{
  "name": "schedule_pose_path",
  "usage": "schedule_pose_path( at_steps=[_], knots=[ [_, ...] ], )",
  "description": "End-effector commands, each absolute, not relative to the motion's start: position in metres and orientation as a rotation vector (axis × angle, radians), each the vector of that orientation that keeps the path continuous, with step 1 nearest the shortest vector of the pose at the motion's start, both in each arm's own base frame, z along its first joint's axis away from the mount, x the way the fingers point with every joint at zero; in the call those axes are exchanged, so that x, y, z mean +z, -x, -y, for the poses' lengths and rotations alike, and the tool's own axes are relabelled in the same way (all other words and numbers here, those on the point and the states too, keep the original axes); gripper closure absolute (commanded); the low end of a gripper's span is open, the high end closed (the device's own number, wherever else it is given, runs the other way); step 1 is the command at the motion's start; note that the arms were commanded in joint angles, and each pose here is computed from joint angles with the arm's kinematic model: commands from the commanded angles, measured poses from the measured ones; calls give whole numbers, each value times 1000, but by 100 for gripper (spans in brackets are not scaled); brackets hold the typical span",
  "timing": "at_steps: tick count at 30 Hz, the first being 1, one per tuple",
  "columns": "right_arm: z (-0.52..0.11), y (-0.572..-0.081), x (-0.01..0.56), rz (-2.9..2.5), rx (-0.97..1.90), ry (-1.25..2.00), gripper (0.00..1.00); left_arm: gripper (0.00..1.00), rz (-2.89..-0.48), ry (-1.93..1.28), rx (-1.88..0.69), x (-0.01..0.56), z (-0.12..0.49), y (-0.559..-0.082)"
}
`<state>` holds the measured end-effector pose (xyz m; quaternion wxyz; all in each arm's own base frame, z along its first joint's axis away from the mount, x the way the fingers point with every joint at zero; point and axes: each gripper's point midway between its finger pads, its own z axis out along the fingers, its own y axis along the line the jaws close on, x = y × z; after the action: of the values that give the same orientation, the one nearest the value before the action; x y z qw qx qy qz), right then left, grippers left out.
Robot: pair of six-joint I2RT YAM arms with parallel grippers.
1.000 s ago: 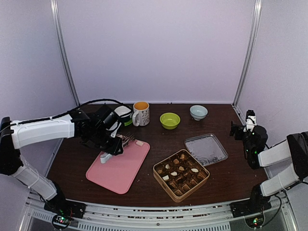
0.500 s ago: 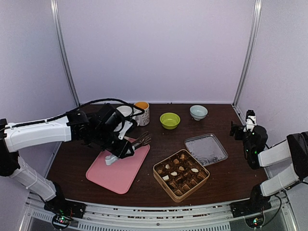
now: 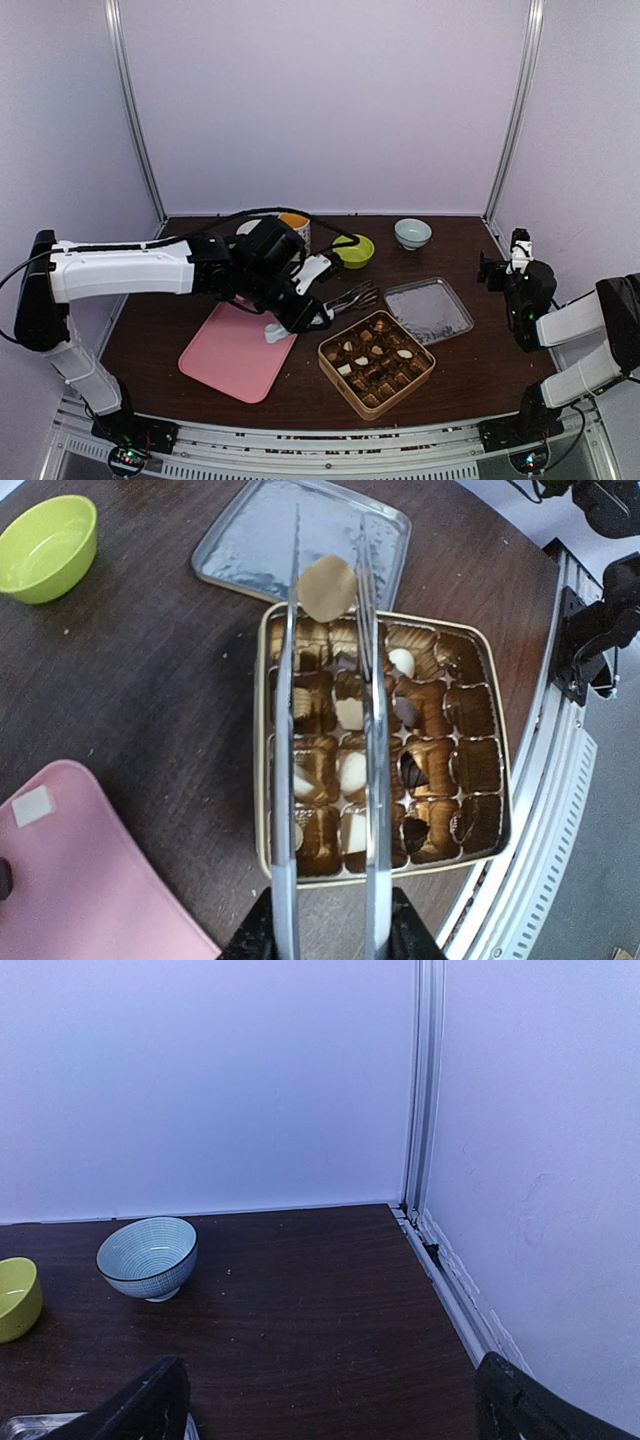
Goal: Pack the chocolate
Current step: Place the fake chocolate in the empty pocket of the box.
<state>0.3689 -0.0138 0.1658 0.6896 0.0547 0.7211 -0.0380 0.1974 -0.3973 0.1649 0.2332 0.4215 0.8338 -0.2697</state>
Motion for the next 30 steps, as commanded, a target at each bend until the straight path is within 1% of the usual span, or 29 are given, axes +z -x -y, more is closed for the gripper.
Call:
schedule_pose_path(
  at_steps=[1, 4, 16, 25, 30],
  knots=[
    [14, -372, 174, -1587, -85, -120, 0, 77, -2115, -1261, -878, 191, 438, -192],
    [15, -372, 174, -1587, -86, -122, 0, 77, -2115, -1313, -936, 184, 451, -183],
    [15, -372, 174, -1587, -86, -122, 0, 77, -2132, -1419, -984, 160, 481, -165],
    [14, -372, 174, -1586, -85, -122, 0, 78, -2155, -1510, -1042, 142, 492, -151],
    [14, -372, 174, -1587, -85, -122, 0, 77, -2195, -1563, -1022, 131, 482, -143]
  ],
)
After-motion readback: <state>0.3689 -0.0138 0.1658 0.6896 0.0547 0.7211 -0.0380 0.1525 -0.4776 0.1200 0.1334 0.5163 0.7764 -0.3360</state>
